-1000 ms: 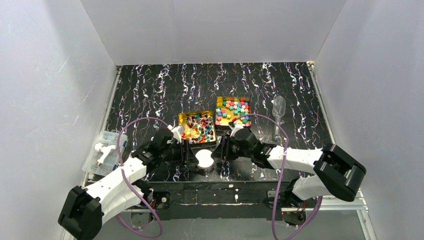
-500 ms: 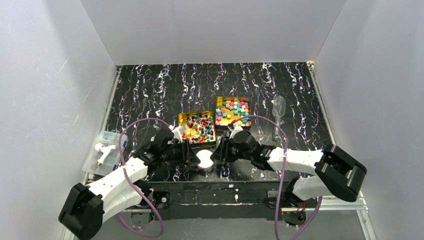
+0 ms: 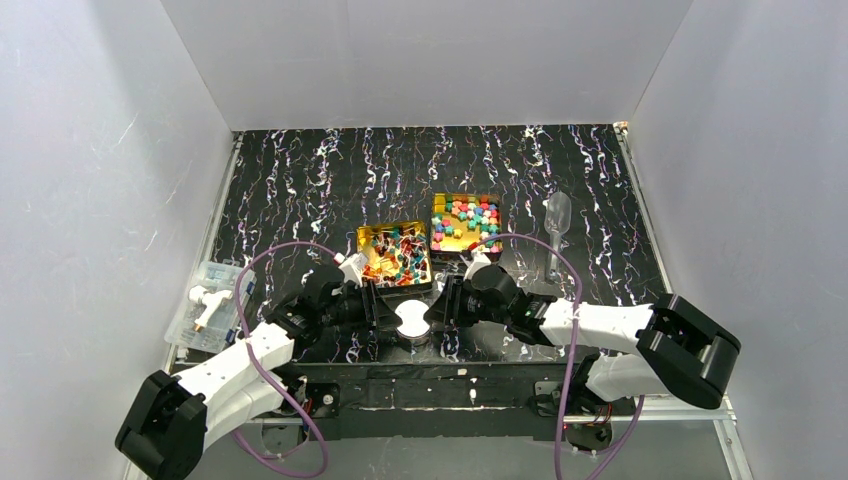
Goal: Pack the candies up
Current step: Close the bottle lid on the packing bottle.
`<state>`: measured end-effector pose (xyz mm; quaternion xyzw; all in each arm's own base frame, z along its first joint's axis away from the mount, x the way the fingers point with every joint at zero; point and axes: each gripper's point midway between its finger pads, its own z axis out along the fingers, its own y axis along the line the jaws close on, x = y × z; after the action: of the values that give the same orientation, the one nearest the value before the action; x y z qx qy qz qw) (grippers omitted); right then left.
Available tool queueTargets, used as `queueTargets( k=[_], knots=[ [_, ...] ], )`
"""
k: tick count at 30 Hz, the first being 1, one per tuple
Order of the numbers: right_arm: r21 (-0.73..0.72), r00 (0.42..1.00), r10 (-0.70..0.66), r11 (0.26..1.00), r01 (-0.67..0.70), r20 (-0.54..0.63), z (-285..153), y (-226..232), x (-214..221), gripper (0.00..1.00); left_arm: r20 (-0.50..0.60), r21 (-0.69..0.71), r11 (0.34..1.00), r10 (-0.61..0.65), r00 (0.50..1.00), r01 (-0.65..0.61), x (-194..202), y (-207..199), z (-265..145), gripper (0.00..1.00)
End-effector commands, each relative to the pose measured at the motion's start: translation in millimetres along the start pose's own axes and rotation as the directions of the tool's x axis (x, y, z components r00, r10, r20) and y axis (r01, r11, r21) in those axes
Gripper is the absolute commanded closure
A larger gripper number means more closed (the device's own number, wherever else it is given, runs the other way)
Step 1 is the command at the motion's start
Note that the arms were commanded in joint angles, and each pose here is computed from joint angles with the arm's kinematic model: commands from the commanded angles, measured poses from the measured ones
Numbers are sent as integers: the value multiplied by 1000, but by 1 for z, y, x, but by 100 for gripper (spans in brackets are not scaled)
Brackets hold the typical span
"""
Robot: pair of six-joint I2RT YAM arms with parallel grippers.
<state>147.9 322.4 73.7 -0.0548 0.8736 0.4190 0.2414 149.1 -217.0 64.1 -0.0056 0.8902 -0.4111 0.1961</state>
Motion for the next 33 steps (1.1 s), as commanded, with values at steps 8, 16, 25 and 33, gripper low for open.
queueTargets(
  k=[8,16,25,33],
  knots=[
    [48,1000,-1,999,3,-27,-6,-15,15,51,-119,-170,985,-60,991,39,45,53,0,79],
    [59,999,-40,997,39,5,-8,-6,0,51,-92,-123,992,-6,996,-5,30,32,-6,57],
    [45,992,-121,992,119,45,-24,14,-21,47,-45,-52,994,93,995,-95,15,5,-21,37],
    [84,975,-211,975,205,64,-48,20,-36,44,-24,-23,967,252,967,-253,26,-12,-23,14]
  ],
)
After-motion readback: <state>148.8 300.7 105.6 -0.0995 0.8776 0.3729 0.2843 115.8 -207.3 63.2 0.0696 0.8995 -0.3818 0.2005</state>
